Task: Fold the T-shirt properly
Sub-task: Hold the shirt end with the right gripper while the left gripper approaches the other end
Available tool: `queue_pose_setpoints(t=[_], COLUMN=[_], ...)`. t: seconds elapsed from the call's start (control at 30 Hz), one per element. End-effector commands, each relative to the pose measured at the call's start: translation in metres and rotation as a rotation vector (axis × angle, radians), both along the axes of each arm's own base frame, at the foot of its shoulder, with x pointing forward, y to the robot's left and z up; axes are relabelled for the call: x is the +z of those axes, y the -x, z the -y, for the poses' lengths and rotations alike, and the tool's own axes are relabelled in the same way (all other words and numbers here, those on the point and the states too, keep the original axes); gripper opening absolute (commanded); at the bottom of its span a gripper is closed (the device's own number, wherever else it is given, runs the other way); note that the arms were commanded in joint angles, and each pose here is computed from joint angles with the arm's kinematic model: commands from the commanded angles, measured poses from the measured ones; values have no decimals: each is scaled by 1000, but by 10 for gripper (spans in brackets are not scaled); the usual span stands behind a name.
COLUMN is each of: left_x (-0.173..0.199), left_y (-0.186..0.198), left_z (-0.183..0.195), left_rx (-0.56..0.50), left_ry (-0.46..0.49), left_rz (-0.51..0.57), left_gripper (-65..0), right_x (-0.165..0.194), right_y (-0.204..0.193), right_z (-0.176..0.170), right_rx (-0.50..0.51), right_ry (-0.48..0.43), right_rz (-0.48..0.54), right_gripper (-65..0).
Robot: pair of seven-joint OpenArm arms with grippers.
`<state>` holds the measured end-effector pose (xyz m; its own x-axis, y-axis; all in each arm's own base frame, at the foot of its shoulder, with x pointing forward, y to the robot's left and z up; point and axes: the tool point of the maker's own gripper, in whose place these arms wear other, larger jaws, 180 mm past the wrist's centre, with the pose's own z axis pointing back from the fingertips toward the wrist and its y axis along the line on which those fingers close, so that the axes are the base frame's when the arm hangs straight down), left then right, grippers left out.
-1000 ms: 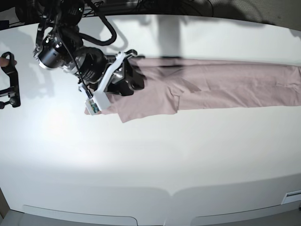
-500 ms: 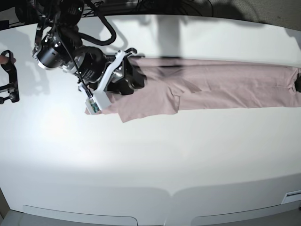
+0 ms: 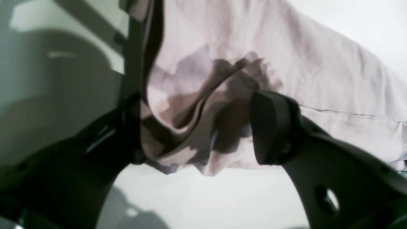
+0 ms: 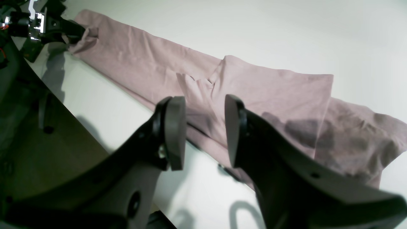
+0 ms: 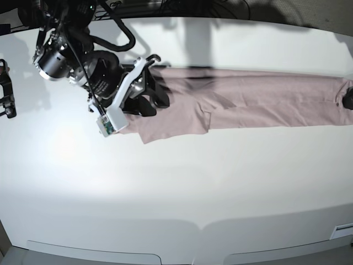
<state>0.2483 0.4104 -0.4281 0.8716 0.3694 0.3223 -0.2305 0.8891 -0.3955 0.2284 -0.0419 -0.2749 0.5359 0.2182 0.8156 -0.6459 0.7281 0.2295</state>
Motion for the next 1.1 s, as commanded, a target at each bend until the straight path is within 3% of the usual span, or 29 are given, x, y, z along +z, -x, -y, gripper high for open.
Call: queue_pose_setpoints(t=[0.0,0.17,0.3,0.47,0.53,0.63,0.87,0.97,1.07], left_x=[10,22,23,23,23,23,32,44,57], left_y=[-3,-17,-19,-19,-19,-19,-26,-30,-37], left_z=[-6,4,5,5,5,5,13,28,37], left_rx=[1,41,45,45,45,45,53,15,-33], left_ry=[-2,89,96,96,95,96,159,233,249], left_rz=[13,93,102,102,101,102,141,154,180], left_gripper=[-194,-194,-198,-280,-375,-650,-650,-650,-650], right_x=[13,13,13,13,13,13,13,13,13], right_y=[-3,-3,-3,-3,-3,-3,-3,-3,-3], right_z=[-4,-4,-4,-4,-4,-4,-4,-4,-4], right_rx=[11,11,11,11,11,11,11,11,11], right_ry=[-28,-29,-28,-28,-29,-28,-28,-28,-29], right_rz=[45,46,45,45,45,45,45,46,46], right_gripper=[-438,-438,-438,-438,-438,-438,-438,-438,-438])
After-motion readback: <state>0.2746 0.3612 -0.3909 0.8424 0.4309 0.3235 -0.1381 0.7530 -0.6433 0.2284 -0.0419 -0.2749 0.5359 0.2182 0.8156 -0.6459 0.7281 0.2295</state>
